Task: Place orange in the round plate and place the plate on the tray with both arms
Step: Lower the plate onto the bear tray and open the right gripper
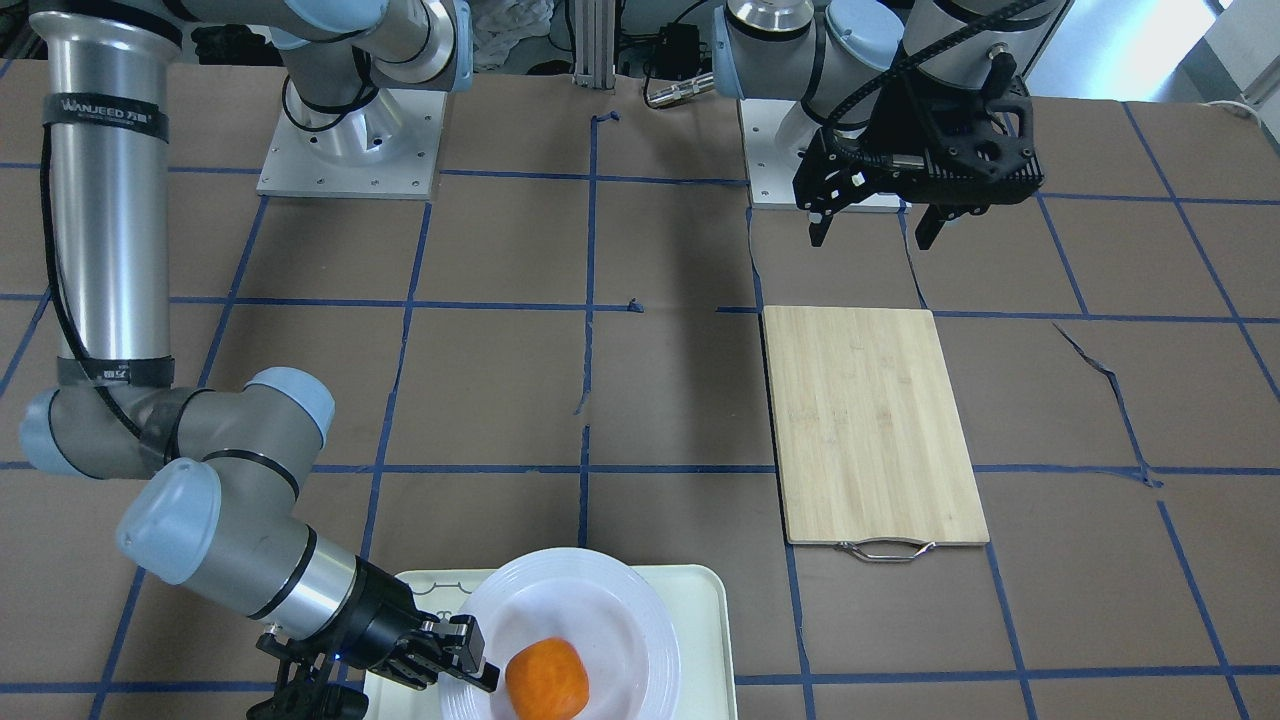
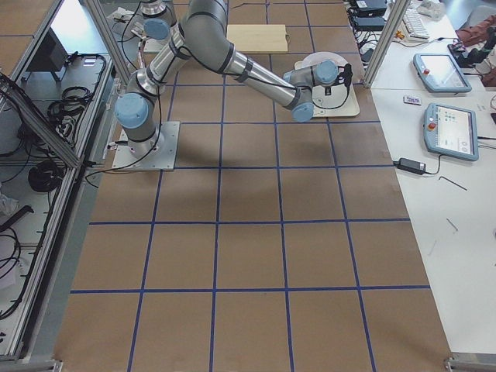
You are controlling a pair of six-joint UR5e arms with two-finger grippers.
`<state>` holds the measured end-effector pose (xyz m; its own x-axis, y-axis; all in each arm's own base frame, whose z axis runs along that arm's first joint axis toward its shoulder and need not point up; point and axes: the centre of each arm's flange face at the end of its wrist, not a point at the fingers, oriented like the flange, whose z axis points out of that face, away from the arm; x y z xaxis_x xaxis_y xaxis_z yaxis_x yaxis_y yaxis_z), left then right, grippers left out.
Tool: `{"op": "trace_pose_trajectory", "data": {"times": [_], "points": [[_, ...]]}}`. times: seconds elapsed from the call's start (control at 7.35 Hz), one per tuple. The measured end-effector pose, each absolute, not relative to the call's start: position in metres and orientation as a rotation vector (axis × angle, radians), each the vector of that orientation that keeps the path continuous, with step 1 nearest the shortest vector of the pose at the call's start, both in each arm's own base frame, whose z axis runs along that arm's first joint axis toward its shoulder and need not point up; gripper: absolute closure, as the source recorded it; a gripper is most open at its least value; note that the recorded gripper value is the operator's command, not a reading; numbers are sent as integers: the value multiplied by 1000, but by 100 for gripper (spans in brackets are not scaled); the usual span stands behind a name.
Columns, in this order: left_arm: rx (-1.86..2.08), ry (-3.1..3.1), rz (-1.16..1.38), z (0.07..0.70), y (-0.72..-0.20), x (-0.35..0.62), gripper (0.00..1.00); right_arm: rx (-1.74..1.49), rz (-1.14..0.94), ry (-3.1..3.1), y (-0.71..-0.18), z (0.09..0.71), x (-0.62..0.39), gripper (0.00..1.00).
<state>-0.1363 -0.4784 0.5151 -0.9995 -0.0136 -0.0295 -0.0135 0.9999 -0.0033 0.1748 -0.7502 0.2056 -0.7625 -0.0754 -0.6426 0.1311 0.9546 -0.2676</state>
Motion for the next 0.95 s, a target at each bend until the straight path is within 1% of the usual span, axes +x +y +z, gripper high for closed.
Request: {"op": "trace_pose_trajectory", "data": {"times": [0.68, 0.82, 0.95], "points": [[-22, 3113, -5, 515, -478, -136, 0, 50, -343, 2418, -759, 166, 178, 100], [-21, 3112, -5, 515, -479, -136, 0, 49, -334, 2420, -758, 161, 179, 81], [-20, 3112, -4, 515, -479, -136, 0, 49, -326, 2423, -758, 157, 181, 1]]}}
